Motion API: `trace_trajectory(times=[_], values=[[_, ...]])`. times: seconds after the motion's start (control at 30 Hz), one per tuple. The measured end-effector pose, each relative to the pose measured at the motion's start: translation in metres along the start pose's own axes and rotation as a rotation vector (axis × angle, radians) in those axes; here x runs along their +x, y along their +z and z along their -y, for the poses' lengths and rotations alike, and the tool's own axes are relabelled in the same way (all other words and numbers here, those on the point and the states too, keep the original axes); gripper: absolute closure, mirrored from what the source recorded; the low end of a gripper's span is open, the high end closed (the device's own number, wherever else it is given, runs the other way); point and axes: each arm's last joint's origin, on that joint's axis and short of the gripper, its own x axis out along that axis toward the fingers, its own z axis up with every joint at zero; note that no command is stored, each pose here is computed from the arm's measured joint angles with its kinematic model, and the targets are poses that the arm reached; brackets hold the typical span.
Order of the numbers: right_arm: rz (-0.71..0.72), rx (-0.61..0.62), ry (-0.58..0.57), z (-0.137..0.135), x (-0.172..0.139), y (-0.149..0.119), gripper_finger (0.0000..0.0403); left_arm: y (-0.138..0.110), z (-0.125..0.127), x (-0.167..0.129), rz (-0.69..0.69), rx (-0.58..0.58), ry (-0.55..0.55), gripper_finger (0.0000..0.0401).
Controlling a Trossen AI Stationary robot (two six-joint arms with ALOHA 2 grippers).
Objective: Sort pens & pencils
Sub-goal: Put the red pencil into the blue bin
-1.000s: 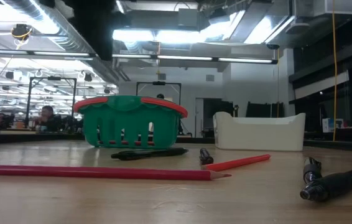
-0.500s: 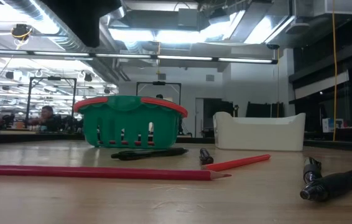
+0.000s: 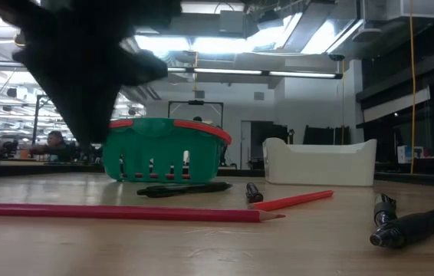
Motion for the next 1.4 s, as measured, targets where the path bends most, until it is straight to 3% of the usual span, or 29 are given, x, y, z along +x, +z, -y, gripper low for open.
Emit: trace_trajectory(times=[0.27,0.57,1.4], values=[[0.0,-0.002,0.0,0.0,0.0,0.0,0.0301,0.011,0.005,0.002,0.098,-0.142,-0.085,0.0355],[0.0,-0.008,-0.002,0.0,0.0,0.0,0.0301,0.012,0.008,0.004,0.089,-0.261,-0.134,0.0355],[-0.001,-0.004,-0.001,0.0,0.0,0.0,0.0301,0.017,0.005,0.028,0.059,-0.284,-0.18,0.0355]])
